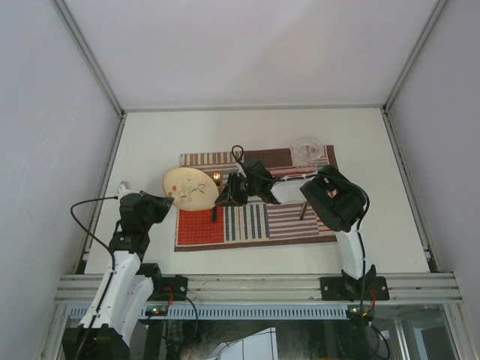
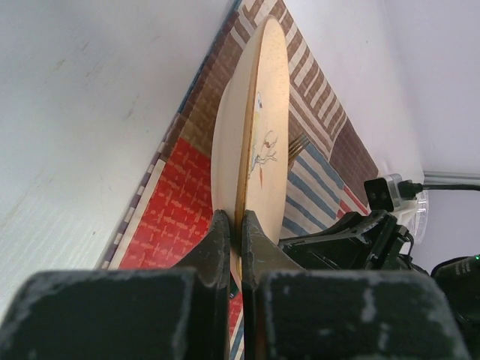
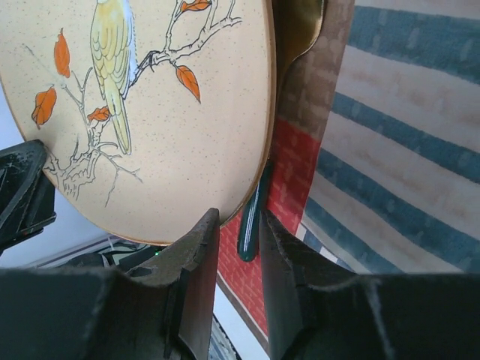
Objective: Set the dinner table for one person
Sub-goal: Place the plate on the napkin.
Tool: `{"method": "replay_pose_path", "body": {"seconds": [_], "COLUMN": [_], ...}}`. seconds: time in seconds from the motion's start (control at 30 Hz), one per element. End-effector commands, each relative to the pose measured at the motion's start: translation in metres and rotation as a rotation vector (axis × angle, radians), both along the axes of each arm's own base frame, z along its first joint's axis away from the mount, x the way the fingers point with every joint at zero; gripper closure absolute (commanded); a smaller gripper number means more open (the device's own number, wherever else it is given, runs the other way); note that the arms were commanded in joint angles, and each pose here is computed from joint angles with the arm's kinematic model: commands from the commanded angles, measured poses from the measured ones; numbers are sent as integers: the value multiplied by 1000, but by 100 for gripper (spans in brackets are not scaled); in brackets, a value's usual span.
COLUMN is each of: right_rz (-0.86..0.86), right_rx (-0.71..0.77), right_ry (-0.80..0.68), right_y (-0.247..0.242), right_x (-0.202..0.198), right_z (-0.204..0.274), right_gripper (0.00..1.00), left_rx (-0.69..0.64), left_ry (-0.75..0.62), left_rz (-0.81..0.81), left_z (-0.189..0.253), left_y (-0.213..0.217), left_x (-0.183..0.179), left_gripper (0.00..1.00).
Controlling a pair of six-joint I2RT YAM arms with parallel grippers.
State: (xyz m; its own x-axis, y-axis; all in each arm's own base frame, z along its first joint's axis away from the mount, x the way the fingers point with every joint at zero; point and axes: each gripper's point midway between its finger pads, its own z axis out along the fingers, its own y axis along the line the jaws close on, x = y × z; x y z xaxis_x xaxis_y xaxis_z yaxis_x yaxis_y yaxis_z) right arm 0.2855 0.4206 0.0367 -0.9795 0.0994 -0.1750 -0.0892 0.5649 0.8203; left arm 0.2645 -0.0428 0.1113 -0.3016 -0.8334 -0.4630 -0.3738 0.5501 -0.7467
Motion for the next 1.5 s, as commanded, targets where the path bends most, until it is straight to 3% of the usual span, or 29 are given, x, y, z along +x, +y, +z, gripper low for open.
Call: {"method": "replay_pose_path", "body": {"seconds": [0.0,0.67,0.83,1.13,1.47], "right_rz": [-3,-13,-15,-17,-71], "right_rx": [29,68,72,38,-79], "right_ry": [-35,-77,-86,-110,-172], "right_y": [8,27,28,21,-18], "right_x": [6,26,28,28,30], "right_z": [-1,23,26,33,50], "right_gripper": [73,74,100,100,100], "left_rx": [-59,-114,-116,-114,-92], "left_ry": [-300,-280,-274,-243,-183], "left_rz": [-39,-74,-79,-116,-223], "left_z": [93,76,73,61,44], "left_y": [-11,-21,-22,-27,-41], "left_x": [23,11,6,7,22], "left_gripper": [100,100,100,100,100]}}
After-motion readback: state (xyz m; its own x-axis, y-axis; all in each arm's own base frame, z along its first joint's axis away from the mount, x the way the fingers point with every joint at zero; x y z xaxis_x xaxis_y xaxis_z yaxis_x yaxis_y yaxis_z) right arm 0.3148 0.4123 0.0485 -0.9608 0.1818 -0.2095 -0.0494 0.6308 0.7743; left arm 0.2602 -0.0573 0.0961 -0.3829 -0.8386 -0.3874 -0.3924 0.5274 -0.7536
